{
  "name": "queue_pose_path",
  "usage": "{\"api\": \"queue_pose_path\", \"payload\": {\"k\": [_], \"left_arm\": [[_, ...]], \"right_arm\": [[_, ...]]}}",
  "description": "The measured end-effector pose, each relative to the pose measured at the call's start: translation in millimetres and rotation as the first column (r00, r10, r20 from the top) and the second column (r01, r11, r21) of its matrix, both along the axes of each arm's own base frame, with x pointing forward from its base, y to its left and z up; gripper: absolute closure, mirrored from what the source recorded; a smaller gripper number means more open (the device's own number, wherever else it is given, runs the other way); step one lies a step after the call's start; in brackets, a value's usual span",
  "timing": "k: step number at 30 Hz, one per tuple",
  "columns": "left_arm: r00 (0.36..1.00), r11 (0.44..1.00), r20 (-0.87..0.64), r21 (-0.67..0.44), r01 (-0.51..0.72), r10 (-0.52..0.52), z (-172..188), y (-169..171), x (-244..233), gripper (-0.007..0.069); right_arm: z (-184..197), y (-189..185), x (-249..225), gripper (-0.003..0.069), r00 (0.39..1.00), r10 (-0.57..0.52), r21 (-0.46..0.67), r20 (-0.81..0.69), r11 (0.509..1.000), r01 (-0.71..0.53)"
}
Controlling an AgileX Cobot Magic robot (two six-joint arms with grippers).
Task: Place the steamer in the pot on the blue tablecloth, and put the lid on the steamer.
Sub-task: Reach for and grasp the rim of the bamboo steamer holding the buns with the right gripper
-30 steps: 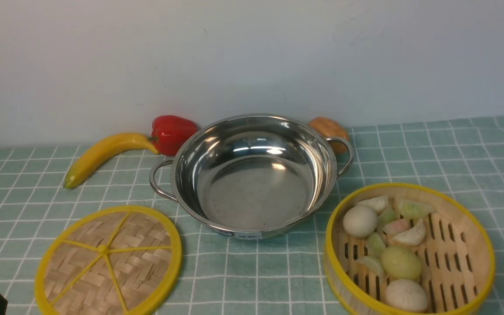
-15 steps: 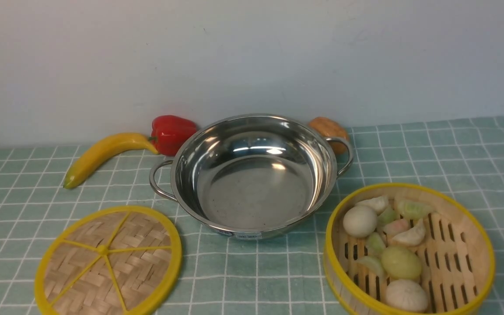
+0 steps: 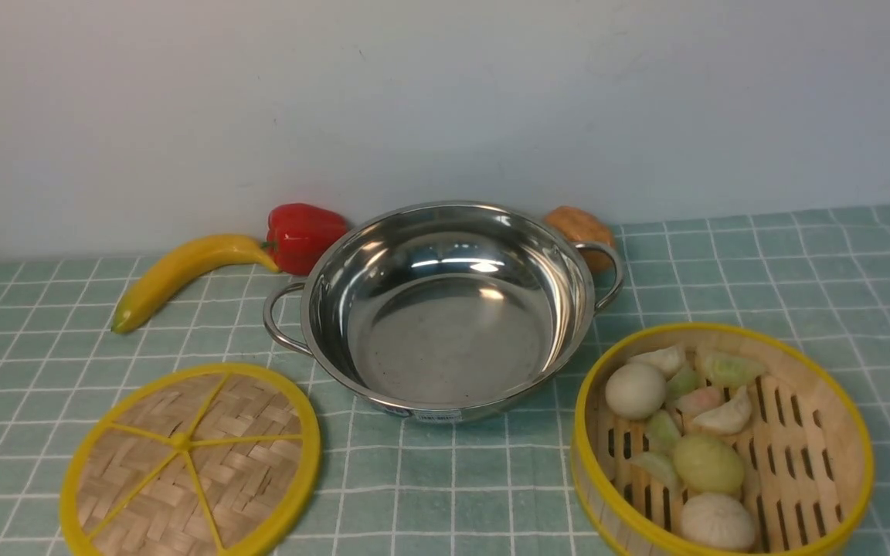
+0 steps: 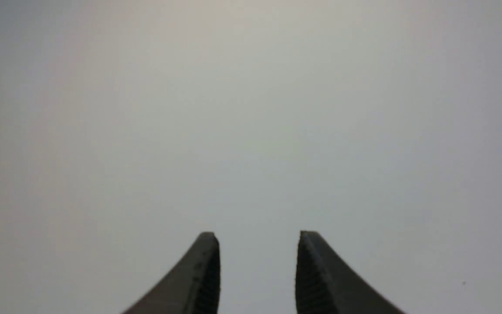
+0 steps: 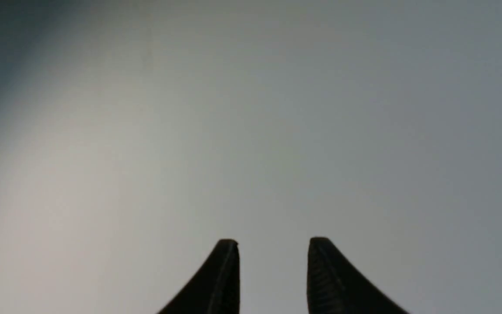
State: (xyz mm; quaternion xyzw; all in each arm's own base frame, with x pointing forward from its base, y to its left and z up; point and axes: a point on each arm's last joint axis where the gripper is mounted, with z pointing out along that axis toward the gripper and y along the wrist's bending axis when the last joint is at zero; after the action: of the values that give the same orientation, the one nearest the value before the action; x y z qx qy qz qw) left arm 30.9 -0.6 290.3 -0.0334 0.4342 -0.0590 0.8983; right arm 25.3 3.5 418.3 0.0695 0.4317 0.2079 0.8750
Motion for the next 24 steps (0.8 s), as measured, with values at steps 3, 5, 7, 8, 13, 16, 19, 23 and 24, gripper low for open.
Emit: {"api": "queue_pose_path", "payload": {"k": [3,5,7,8,13,16,19,23,24], "left_arm": [[0.996,1.0,-0.089,0.015,-0.02,0.021,19,1,-2,0.0382],[0.978,0.999,-0.206,0.027,-0.033,0.038,33,1,0,0.0382],[0.922,0.998,-0.384,0.039,-0.042,0.054,46,2,6,0.0382],[0.893,0.998,-0.446,0.039,-0.043,0.056,48,3,9,0.0382],[0.641,0.998,-0.765,0.036,-0.043,0.055,51,5,31,0.0382],[0.415,0.999,-0.909,0.034,-0.041,0.048,43,6,49,0.0382],[0.207,0.999,-0.977,0.034,-0.039,0.041,30,7,66,0.0382],[-0.028,0.999,-0.999,0.039,-0.028,0.038,8,8,91,0.0382],[-0.076,0.999,-0.996,0.044,-0.023,0.042,3,9,96,0.0382]], "right_arm": [[13,-2,25,0.0419,0.972,-0.03,-0.002,-0.234,1.0,0.031],[17,-4,47,0.0419,0.9,-0.062,-0.023,-0.431,0.998,0.057],[14,-5,71,0.0419,0.772,-0.096,-0.064,-0.629,0.995,0.071],[10,-5,80,0.0419,0.712,-0.107,-0.083,-0.694,0.994,0.068],[-25,0,121,0.0419,0.344,-0.136,-0.16,-0.929,0.986,-0.044],[-52,7,143,0.0419,0.113,-0.126,-0.143,-0.986,0.976,-0.165],[-73,11,163,0.0419,-0.019,-0.123,-0.115,-0.992,0.964,-0.239],[-98,13,193,0.0419,-0.111,-0.127,-0.093,-0.986,0.959,-0.267],[-101,13,197,0.0419,-0.12,-0.127,-0.091,-0.985,0.959,-0.268]]}}
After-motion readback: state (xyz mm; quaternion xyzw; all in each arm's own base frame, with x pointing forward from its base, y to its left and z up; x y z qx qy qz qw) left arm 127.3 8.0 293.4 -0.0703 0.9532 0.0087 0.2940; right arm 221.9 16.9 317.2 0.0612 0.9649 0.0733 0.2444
